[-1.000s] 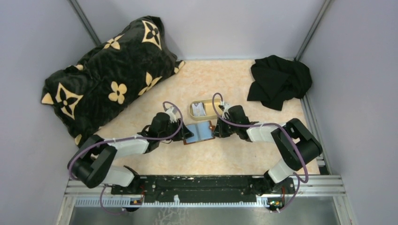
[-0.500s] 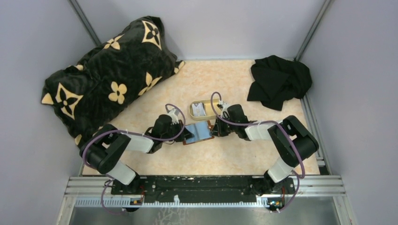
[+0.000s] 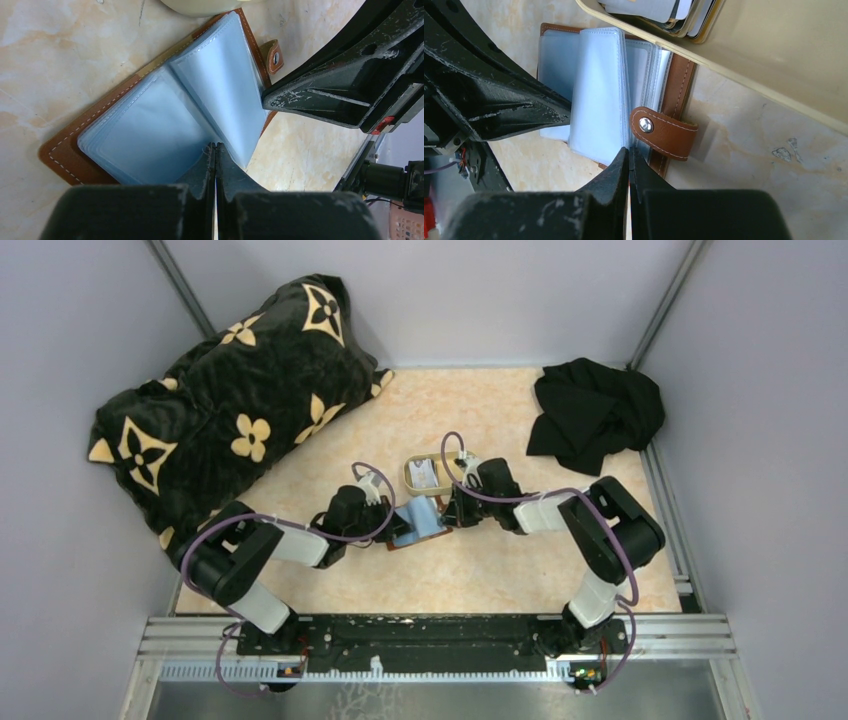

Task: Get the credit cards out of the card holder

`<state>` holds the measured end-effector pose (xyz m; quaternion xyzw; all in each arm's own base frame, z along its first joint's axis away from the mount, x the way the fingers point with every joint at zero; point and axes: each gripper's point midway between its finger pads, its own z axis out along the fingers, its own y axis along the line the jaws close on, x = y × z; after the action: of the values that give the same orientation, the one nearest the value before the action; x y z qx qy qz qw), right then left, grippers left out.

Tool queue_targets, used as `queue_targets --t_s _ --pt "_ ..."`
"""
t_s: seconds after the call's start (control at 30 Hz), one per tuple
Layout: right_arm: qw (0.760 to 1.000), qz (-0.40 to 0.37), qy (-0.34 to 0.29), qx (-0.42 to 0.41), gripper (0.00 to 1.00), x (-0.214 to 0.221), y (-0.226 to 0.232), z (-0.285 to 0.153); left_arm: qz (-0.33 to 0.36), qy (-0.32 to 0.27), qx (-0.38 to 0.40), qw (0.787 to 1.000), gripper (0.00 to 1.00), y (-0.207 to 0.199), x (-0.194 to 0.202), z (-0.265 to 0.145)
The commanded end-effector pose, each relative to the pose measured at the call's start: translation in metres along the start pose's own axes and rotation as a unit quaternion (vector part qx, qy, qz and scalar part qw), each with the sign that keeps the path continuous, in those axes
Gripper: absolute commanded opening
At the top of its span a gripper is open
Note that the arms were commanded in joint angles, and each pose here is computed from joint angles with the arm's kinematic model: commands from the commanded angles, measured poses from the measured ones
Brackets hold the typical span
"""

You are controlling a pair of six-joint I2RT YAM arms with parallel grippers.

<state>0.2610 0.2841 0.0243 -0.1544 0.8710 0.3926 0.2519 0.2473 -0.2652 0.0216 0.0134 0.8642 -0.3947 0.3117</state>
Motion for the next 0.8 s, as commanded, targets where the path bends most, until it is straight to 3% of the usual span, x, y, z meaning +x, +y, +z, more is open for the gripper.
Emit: queue_targets --t_s 0.0,0.43,0.77 --pt "0.999 -0.011 0.025 -0.041 0.01 0.006 0.027 0.011 -0.013 0.06 -0.064 0.996 0.0 0.038 0.042 -0.007" --pt "0.995 -0.026 0.04 -0.084 0.01 0.007 0.066 0.031 -0.017 0.061 -0.065 0.996 0.0 0.04 0.045 -0.009" --pt "0.997 -0.061 -0.01 -0.043 0.0 -0.033 0.075 0.005 -0.018 0.058 -0.054 0.997 0.0 0.033 0.043 -0.012"
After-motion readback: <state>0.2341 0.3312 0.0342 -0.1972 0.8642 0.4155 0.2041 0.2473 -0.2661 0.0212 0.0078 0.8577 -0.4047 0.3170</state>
